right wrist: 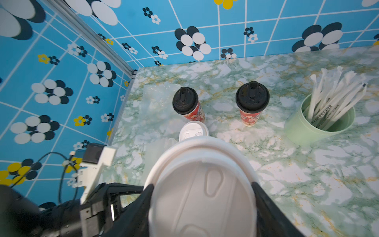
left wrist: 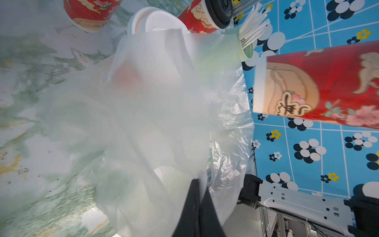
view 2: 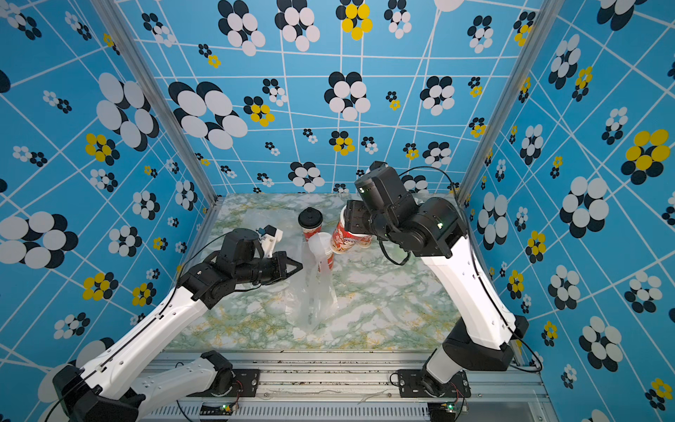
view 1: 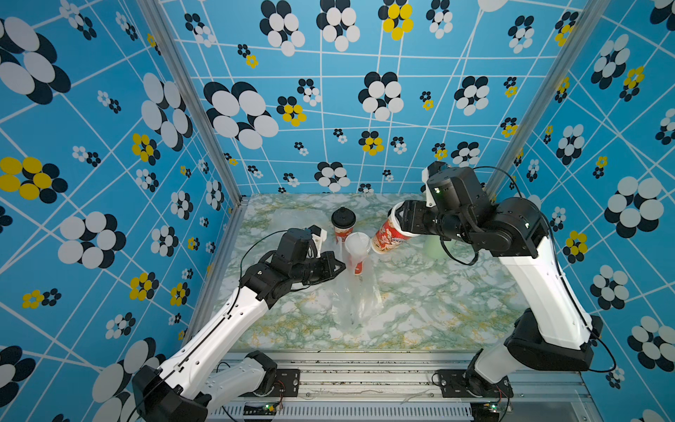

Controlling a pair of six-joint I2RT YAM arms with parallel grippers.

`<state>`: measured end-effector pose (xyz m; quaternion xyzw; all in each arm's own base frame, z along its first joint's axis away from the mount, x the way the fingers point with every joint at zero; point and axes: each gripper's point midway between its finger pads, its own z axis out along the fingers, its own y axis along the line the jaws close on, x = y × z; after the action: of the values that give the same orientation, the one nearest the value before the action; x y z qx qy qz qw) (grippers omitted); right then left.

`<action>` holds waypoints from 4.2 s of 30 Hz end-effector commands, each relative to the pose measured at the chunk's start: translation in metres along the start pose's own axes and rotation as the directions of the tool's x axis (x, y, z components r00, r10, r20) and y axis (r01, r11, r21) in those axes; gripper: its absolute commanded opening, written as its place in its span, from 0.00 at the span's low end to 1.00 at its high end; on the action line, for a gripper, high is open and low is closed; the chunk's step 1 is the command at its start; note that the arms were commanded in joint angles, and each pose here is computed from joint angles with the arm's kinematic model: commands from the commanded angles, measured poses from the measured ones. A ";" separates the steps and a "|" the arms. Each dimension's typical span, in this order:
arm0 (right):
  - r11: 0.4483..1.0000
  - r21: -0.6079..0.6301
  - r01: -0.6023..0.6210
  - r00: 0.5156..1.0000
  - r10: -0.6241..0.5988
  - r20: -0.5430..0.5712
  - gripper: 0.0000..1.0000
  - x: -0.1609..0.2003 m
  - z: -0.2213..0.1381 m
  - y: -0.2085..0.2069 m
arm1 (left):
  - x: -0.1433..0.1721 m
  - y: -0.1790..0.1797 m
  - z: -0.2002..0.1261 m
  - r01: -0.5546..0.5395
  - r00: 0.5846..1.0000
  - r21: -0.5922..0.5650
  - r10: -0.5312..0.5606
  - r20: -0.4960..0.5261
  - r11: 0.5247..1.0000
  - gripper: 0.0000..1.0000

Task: Pack milk tea into plastic carrier bags
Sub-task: Place the milk tea cup in the plastic carrier bag.

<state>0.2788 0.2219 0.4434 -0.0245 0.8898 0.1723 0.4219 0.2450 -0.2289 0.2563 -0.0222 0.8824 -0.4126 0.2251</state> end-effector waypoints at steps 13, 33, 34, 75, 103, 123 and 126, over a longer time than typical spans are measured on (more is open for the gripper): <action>0.986 -0.159 0.046 0.998 -0.052 -0.031 0.68 0.009 0.005 0.072 | 0.013 0.029 -0.011 -0.039 0.999 -0.178 0.034 -0.030 0.983 0.00; 0.988 -0.127 0.087 0.980 -0.107 -0.165 0.67 0.052 0.076 0.105 | 0.020 0.047 -0.027 -0.047 0.999 -0.242 0.047 -0.006 0.969 0.00; 0.989 -0.120 0.091 0.979 -0.111 -0.168 0.67 0.054 0.080 0.105 | 0.020 0.047 -0.027 -0.047 0.999 -0.244 0.048 -0.003 0.969 0.00; 0.983 -0.002 0.185 0.941 -0.178 -0.287 0.65 0.147 0.201 0.120 | 0.015 0.046 -0.061 0.010 0.991 -0.229 0.020 0.129 0.973 0.00; 0.982 0.002 0.191 0.934 -0.181 -0.309 0.87 0.159 0.196 0.108 | 0.028 0.051 -0.039 0.008 0.999 -0.194 0.001 0.044 0.981 0.04; 0.936 -0.256 0.241 0.805 -0.340 -0.486 0.50 0.177 0.098 0.098 | 0.037 0.035 -0.055 0.035 0.999 -0.179 -0.032 0.021 0.983 0.58; 0.937 -0.251 0.241 0.770 -0.342 -0.539 0.42 0.199 0.094 0.082 | 0.045 0.034 -0.052 0.046 0.999 -0.180 -0.046 0.006 0.983 0.63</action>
<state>0.2272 0.3645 0.2838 -0.2283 0.9346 0.1759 0.2086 0.1971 -0.1785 0.2411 -0.0561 0.9137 -0.3338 0.2249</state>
